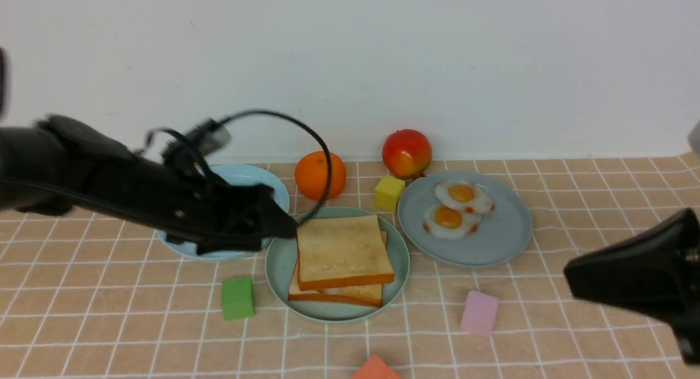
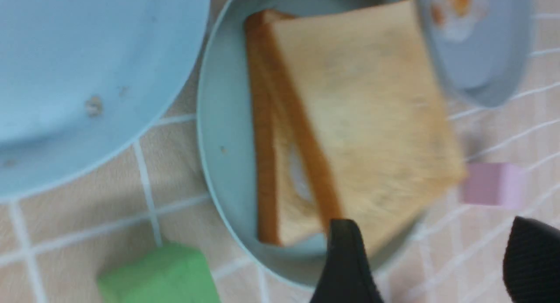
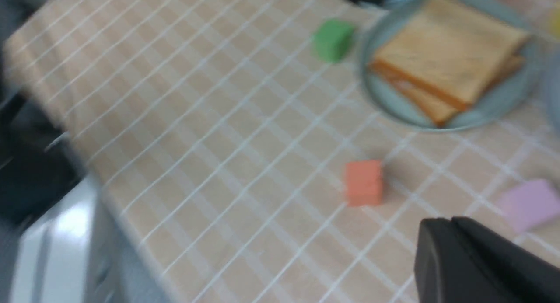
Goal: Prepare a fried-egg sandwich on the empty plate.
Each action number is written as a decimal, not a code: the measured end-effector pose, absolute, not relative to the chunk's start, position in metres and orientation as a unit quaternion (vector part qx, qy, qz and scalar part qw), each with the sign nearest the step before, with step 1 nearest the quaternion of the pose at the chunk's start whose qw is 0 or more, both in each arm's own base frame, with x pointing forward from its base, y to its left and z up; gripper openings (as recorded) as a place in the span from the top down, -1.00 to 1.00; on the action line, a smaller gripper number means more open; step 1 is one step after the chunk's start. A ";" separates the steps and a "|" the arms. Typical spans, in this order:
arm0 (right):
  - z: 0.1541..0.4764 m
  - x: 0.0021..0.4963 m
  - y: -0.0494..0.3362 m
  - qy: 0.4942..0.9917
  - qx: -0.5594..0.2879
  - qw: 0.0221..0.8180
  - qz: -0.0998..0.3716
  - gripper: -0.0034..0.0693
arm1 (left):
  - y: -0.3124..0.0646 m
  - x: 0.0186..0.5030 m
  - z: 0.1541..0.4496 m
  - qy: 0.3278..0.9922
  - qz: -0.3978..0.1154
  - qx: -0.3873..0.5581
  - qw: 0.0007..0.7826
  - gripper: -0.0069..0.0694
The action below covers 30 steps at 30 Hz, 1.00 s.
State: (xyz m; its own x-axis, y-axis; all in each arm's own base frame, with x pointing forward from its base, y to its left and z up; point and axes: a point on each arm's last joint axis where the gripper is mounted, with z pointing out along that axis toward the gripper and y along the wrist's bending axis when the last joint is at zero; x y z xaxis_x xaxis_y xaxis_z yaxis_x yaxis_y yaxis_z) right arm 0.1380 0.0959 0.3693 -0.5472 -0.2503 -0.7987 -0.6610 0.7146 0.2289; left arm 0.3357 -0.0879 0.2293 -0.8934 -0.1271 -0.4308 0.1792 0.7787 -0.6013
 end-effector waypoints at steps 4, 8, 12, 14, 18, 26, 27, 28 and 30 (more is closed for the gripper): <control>0.352 0.129 0.084 0.834 -0.207 0.443 0.257 0.80 | -0.086 0.314 0.269 0.899 -0.363 0.026 0.244 -0.39; 0.328 0.107 0.069 0.811 -0.182 0.500 0.244 0.80 | -0.092 0.286 0.304 0.881 -0.392 0.073 0.256 -0.19; 0.294 0.081 0.053 0.779 -0.154 0.560 0.236 0.79 | -0.090 0.242 0.342 0.867 -0.388 0.145 0.278 0.23; 0.278 0.072 0.046 0.763 -0.139 0.586 0.233 0.79 | -0.086 0.210 0.354 0.865 -0.373 0.169 0.289 0.46; 0.255 0.064 0.035 0.727 -0.107 0.643 0.218 0.78 | -0.075 0.148 0.347 0.877 -0.345 0.160 0.293 0.85; 0.218 0.062 0.028 0.725 -0.086 0.653 0.202 0.74 | -0.059 0.042 0.314 0.860 -0.343 0.094 0.367 0.85; 0.215 0.062 0.029 0.728 -0.086 0.650 0.201 0.74 | -0.056 0.033 0.312 0.856 -0.341 0.081 0.381 0.85; 0.213 0.062 0.029 0.730 -0.086 0.648 0.201 0.73 | -0.054 0.025 0.311 0.853 -0.338 0.071 0.392 0.85; 0.211 0.062 0.029 0.731 -0.087 0.646 0.200 0.73 | -0.051 0.019 0.310 0.850 -0.329 0.057 0.406 0.85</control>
